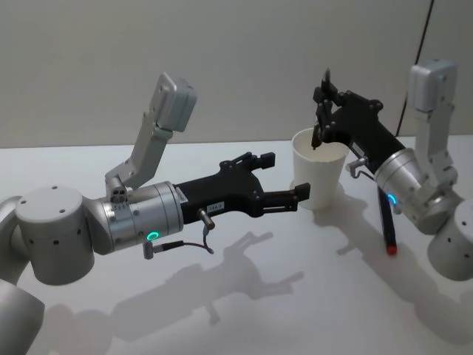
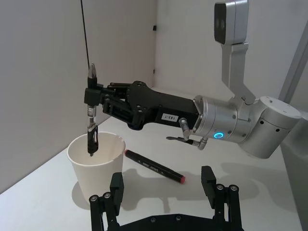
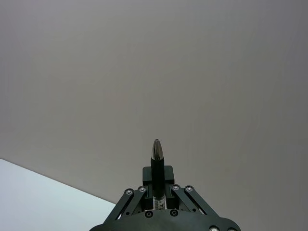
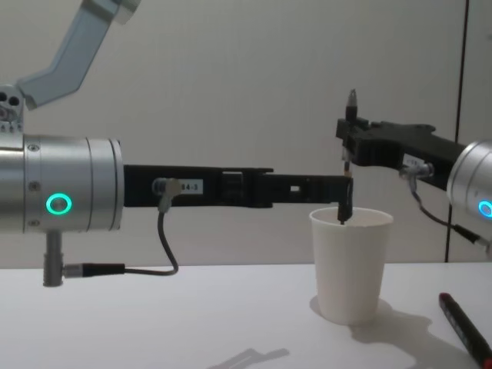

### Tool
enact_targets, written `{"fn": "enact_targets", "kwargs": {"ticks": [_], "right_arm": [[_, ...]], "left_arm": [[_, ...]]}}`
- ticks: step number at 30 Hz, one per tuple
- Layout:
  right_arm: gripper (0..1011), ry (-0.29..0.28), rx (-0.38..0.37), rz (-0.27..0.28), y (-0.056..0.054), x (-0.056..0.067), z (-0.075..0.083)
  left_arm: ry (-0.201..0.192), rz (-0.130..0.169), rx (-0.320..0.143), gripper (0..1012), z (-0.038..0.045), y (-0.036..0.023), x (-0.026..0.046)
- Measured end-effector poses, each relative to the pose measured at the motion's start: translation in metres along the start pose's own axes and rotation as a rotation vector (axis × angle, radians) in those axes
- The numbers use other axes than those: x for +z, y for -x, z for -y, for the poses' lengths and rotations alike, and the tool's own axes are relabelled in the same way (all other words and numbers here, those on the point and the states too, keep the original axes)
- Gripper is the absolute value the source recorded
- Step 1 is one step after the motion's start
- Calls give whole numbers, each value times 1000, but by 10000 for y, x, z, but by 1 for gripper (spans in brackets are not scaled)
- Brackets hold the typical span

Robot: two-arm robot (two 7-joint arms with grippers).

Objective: Place the pen into the pen holder.

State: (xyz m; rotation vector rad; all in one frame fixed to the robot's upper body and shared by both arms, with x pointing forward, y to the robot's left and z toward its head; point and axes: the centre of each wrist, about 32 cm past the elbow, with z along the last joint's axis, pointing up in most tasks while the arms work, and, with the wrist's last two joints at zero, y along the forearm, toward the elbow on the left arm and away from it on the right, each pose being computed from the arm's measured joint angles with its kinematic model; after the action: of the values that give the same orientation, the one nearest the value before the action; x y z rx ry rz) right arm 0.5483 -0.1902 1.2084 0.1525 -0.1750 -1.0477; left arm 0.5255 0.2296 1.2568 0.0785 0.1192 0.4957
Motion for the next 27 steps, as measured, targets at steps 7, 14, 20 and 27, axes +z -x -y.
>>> {"fn": "enact_targets", "kwargs": {"ticks": [7,14,20,27], "right_arm": [[254,11,2,-7,12,-28,-40],[465,16,4,-10,20,-41,-63],[669,20,5,-12,23,-51,-75],[861,22,5,-13,26,-55,-82]], "left_arm": [[0,0,0,1001,0,0,0],[0,0,0,1001,0,0,0],[0,0,0,1001,0,0,0],[0,0,0,1001,0,0,0]]}}
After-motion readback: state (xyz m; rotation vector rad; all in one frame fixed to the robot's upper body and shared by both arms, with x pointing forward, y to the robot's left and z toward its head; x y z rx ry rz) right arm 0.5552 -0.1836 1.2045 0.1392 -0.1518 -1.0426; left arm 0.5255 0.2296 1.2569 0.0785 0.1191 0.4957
